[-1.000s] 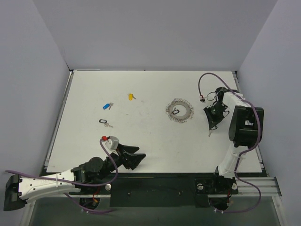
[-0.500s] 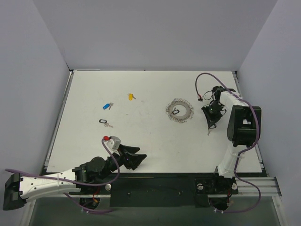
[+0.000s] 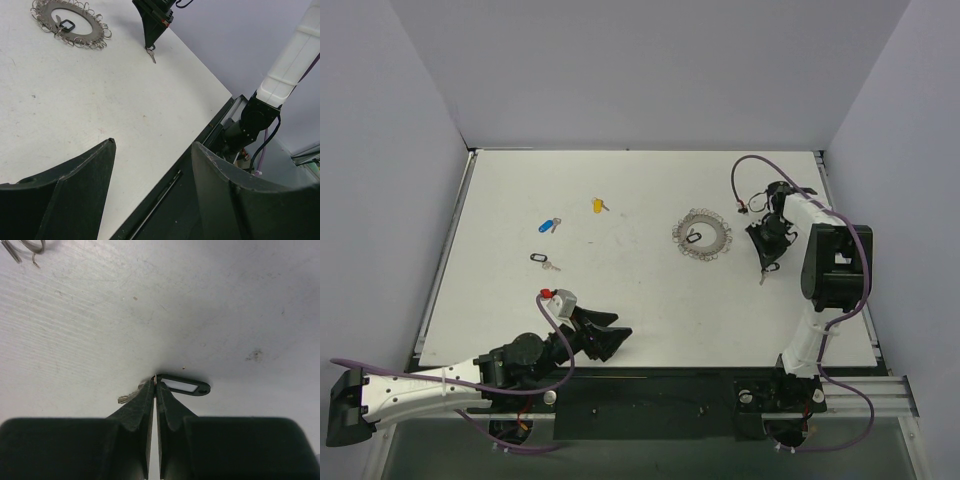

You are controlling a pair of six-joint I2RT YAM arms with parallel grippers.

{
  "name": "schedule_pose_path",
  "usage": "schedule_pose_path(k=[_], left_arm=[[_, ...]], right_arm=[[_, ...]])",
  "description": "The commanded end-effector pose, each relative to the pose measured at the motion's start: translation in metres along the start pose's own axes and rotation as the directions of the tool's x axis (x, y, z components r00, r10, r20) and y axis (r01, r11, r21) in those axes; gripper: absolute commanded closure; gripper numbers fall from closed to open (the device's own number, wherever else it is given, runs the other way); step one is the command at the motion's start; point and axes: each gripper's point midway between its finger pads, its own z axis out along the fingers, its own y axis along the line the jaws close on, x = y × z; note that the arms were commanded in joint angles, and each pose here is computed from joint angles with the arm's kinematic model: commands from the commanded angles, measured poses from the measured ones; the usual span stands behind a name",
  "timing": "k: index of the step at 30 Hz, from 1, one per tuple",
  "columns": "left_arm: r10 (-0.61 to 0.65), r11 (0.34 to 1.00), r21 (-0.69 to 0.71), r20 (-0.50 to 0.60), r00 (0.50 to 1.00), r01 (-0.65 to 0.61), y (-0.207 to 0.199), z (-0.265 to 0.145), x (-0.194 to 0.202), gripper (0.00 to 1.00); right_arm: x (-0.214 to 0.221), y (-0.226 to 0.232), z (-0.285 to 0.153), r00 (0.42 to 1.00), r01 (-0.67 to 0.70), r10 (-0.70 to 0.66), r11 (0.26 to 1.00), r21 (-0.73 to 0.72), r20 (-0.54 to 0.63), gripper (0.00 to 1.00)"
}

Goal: Put the keys on the keyring

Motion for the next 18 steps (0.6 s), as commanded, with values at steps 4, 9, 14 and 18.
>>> schedule_pose_path(k=[4, 9, 14, 18], left_arm=[[-0.044, 0.998, 0.04, 0.049, 0.998, 0.042, -0.0119, 0.0014, -0.0149, 0.28], [-0.049, 0.998, 0.042, 0.046, 0.998, 0.047, -0.0121, 0.0013, -0.014, 0.28], [-0.056, 0.998, 0.043, 0.047, 0.997, 0.054, -0.0127, 0.0007, -0.0148, 0.28], [-0.059, 0.997, 0.046, 0.048, 0.997, 0.057, -0.0128, 0.0001, -0.0149, 0.28]], right_arm=[[0.0023, 0.0009, -0.0067, 1.0, 0.011, -0.011, 0.999, 0.05, 0.008, 0.98], [0.0045, -0.001, -0.0055, 1.0, 0.015, -0.016, 0.998, 0.063, 0.001, 0.97], [-0.0001, 0.0053, -0.0044, 0.999, 0.04, -0.04, 0.997, 0.072, -0.005, 0.95], [-0.0002, 0.0058, -0.0042, 0.999, 0.035, -0.035, 0.997, 0.07, -0.005, 0.93]])
